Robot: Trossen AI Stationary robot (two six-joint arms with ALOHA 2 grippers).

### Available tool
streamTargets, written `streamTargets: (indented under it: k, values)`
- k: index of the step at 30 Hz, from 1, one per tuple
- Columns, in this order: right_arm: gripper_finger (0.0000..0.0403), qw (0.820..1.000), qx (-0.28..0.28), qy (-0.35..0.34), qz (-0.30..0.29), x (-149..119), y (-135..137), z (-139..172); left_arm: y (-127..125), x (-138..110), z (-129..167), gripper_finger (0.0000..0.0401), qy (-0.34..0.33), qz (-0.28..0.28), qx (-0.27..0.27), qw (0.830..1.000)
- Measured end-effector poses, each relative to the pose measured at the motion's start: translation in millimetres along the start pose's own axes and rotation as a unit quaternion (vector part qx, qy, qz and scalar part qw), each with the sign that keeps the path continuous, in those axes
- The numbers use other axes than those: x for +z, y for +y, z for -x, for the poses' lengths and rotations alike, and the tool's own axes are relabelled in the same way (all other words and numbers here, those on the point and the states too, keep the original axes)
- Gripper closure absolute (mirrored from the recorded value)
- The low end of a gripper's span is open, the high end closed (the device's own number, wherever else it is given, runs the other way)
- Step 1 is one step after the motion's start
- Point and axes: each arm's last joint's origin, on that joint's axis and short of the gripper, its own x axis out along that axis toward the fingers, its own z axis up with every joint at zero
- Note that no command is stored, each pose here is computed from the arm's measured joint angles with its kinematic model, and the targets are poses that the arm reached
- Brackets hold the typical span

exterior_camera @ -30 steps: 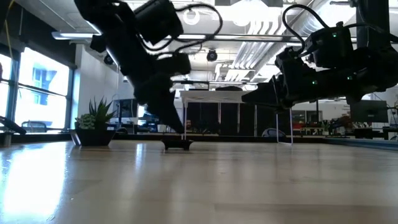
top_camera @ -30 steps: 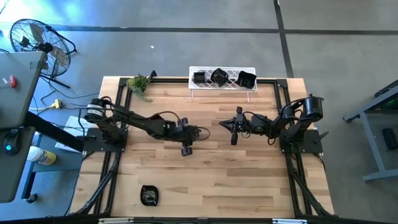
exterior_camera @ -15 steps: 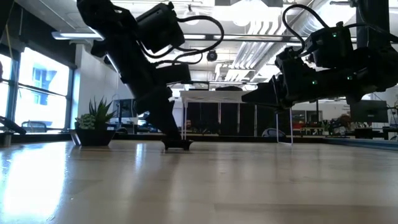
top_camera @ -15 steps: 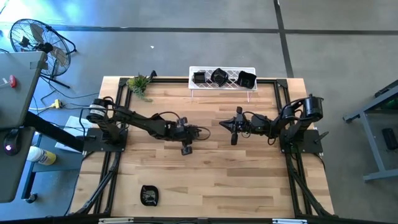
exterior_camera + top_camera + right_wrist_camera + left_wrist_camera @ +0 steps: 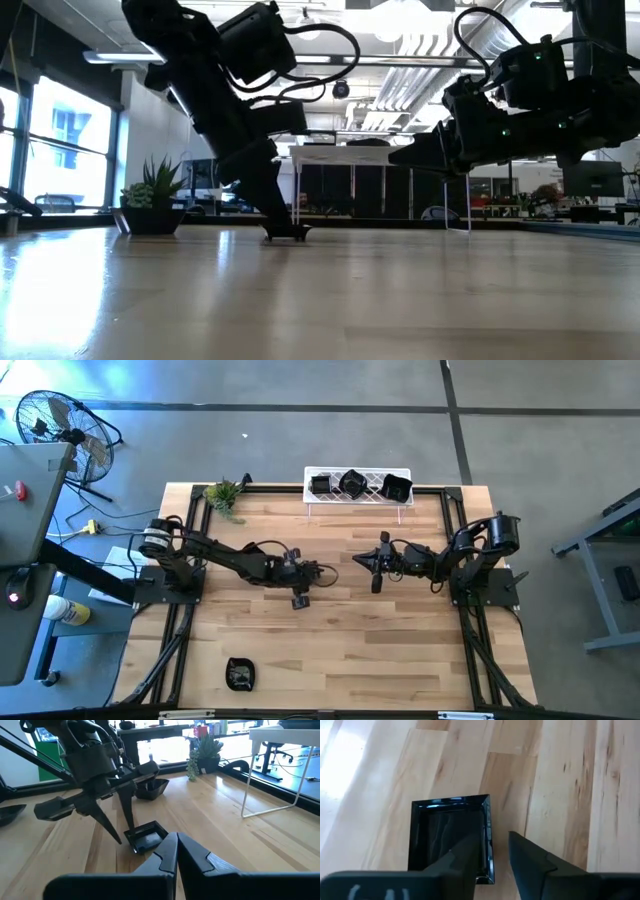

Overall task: Pick & Place Mini shaped plates
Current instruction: Stack the square plate on top of the stacked square plates on the shelf

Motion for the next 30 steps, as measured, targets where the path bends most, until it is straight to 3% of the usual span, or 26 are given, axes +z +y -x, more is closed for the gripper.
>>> streamTargets:
  k: [5,12,16,30]
  values:
    - [0.0401,1.000,0.000,0.000,0.000,0.0,0.0,0.0,0.1,-0.4,-0.1,0.0299,0.001,-0.005,0.002,1.000]
    - [0.0397,1.000,0.000,0.000,0.000,0.0,0.0,0.0,-0.3,-0.9,-0.3,0.0354,0.004,-0.005,-0.008,1.000]
    - [0.0401,1.000,0.000,0.000,0.000,0.0,0.0,0.0,-0.3,-1.0,-0.3,0.0363,0.005,-0.003,-0.008,1.000]
    - [0.0399,1.000,0.000,0.000,0.000,0.0,0.0,0.0,1.2,-2.8,-0.3,0.0295,0.011,0.004,0.015,1.000]
